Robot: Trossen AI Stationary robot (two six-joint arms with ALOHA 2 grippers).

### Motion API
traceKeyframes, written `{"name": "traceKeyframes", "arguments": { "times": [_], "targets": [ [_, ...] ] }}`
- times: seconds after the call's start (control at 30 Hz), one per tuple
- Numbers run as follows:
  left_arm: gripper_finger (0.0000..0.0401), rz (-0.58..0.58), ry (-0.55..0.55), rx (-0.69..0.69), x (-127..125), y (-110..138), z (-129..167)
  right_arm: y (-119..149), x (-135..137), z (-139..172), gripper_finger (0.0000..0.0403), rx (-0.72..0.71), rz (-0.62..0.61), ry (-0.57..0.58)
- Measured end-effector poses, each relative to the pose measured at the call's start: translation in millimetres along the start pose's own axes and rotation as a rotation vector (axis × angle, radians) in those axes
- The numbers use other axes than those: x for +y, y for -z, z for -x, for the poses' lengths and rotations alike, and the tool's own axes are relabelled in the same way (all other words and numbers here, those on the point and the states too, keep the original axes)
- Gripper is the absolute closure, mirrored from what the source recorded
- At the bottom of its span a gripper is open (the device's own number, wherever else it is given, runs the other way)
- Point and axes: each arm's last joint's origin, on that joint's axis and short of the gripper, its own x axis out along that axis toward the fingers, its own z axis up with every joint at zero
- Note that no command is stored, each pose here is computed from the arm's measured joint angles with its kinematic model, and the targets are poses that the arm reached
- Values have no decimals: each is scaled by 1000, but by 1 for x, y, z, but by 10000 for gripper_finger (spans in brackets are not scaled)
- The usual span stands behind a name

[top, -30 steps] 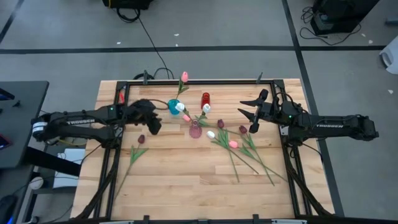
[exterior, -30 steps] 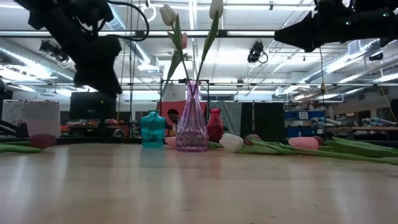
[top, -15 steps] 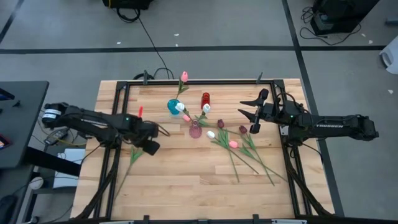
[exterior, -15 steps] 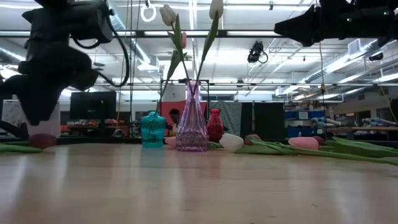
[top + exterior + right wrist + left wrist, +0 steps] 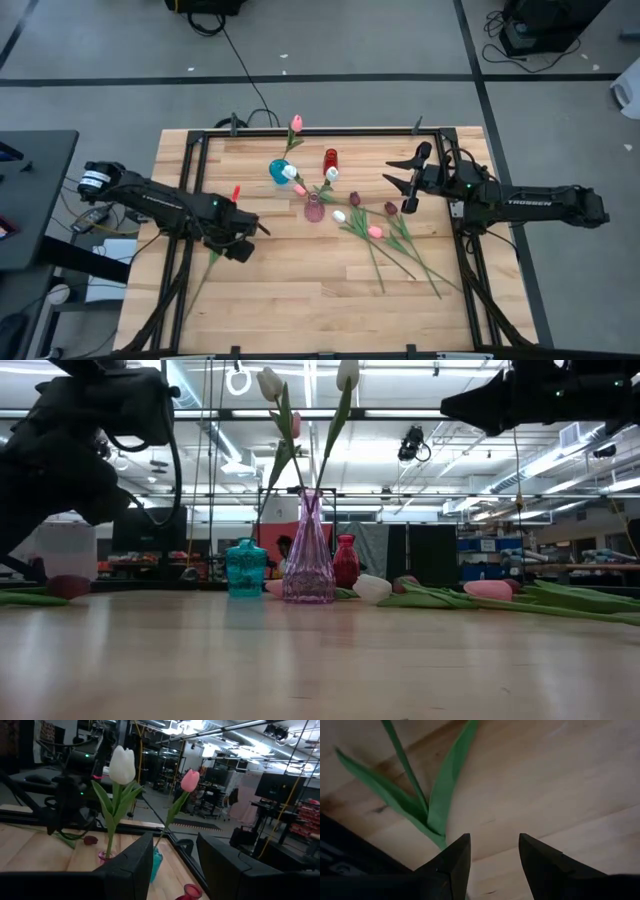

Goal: Sort flowers into vase by color
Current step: Put the left red tulip into the red vase

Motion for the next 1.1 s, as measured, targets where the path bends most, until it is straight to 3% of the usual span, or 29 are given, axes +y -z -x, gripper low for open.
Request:
{"name": "traceKeyframes", "arguments": {
  "times": [0.27, 0.43, 0.83, 1.1],
  "targets": [
    [229, 61, -23, 73, -2, 16, -5, 1, -2, 0, 238, 4, 0, 12],
    [233, 98, -117, 94, 0, 25, -13, 1, -2, 0, 238, 4, 0, 12],
    [278, 50, -236, 99, -5, 32, -34, 1, -2, 0, 238, 3, 0, 11],
    [282, 8, -281, 7, -4, 29, -40, 0, -1, 0, 238, -7, -5, -8]
  ]
}}
